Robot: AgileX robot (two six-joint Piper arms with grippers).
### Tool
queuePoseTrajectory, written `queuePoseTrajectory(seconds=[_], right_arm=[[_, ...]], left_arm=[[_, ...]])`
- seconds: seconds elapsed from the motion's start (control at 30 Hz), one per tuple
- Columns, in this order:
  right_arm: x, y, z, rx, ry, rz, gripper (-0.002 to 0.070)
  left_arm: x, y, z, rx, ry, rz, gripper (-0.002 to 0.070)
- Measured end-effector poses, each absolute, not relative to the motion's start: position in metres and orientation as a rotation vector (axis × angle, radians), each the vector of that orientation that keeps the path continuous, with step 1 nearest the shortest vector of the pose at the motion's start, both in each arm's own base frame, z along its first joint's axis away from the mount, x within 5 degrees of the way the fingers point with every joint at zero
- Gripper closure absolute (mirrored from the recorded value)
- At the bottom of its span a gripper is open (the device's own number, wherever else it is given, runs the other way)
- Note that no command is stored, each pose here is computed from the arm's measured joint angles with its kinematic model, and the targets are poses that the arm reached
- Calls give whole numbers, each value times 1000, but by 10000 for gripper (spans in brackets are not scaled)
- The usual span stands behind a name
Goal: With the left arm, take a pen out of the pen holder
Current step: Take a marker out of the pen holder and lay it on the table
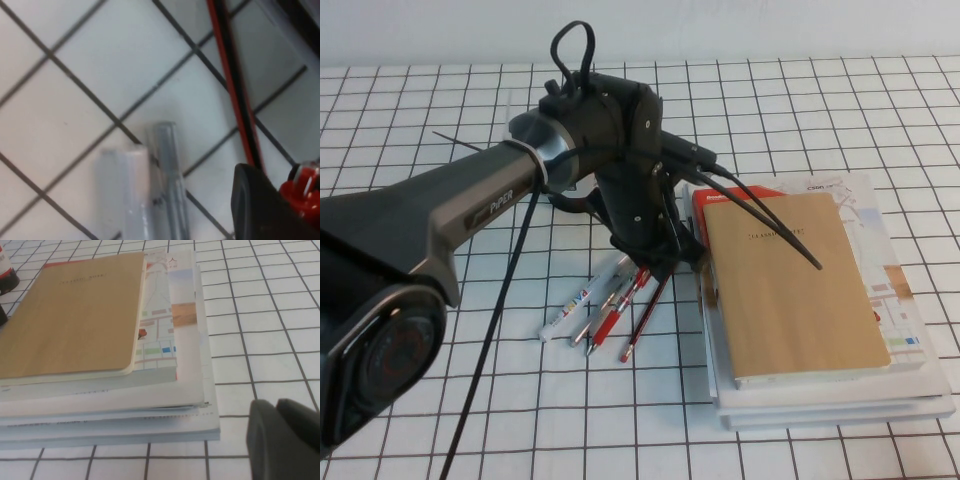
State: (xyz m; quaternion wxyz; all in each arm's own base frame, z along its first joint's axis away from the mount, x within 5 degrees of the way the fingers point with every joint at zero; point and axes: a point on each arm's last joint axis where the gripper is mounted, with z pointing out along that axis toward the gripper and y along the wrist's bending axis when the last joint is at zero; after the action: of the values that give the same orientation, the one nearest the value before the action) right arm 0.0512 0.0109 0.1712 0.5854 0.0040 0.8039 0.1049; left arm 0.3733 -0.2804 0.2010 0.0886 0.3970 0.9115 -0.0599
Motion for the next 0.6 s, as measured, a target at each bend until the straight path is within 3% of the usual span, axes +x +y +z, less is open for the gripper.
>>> queuePoseTrajectory(seconds=[0.2, 0.4, 0.6], right_arm=[[51, 11, 171, 9, 1875, 245, 691], [51, 11, 171, 9, 1875, 245, 691], [51, 11, 171, 9, 1875, 245, 691]], left_arm=[[377, -281, 200, 1208, 2661, -153, 562], [378, -281, 199, 1214, 2650, -152, 419], [377, -280, 199, 1190, 2677, -145, 393]])
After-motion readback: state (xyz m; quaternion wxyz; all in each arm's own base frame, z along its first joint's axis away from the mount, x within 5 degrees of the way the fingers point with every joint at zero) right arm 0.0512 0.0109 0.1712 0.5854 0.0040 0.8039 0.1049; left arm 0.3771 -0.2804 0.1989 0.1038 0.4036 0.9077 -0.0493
